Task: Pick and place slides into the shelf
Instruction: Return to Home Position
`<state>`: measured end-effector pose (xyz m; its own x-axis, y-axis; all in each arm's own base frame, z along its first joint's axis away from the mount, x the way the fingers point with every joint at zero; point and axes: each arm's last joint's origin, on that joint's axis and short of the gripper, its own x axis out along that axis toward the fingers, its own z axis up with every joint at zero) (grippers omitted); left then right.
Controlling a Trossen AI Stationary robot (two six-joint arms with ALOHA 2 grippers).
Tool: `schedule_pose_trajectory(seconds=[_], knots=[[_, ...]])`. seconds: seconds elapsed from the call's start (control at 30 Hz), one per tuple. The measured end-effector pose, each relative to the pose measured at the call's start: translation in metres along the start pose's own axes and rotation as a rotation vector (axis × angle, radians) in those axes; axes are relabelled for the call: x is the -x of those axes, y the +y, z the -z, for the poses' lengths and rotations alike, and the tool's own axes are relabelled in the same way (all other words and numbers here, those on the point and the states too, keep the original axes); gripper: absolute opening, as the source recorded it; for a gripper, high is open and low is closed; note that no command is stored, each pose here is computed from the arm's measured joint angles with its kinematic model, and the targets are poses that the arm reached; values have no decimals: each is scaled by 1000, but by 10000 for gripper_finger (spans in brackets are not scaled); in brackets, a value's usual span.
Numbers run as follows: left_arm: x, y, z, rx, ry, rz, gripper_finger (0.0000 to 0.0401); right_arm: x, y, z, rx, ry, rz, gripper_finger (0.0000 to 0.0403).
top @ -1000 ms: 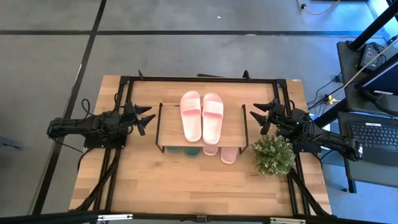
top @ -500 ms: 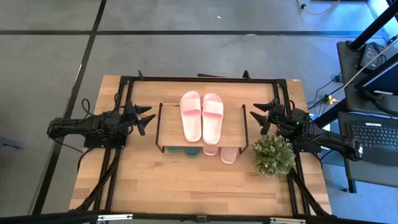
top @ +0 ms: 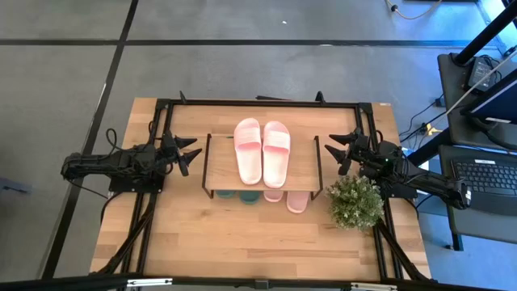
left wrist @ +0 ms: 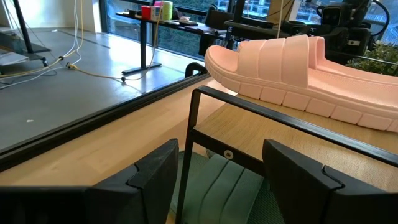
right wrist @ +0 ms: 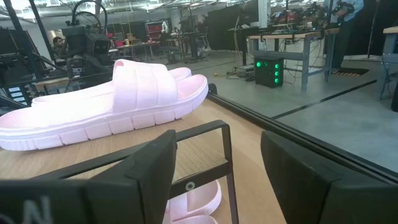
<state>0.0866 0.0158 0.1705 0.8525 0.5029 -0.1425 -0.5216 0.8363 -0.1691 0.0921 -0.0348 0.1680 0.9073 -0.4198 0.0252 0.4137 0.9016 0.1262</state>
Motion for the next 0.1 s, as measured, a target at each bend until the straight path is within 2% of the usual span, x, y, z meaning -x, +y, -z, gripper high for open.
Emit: schedule_pose_trajectory(seconds=[0.1], knots=[[0,0,0,0,0,0,225,0,0,0,-1,0,0,234]])
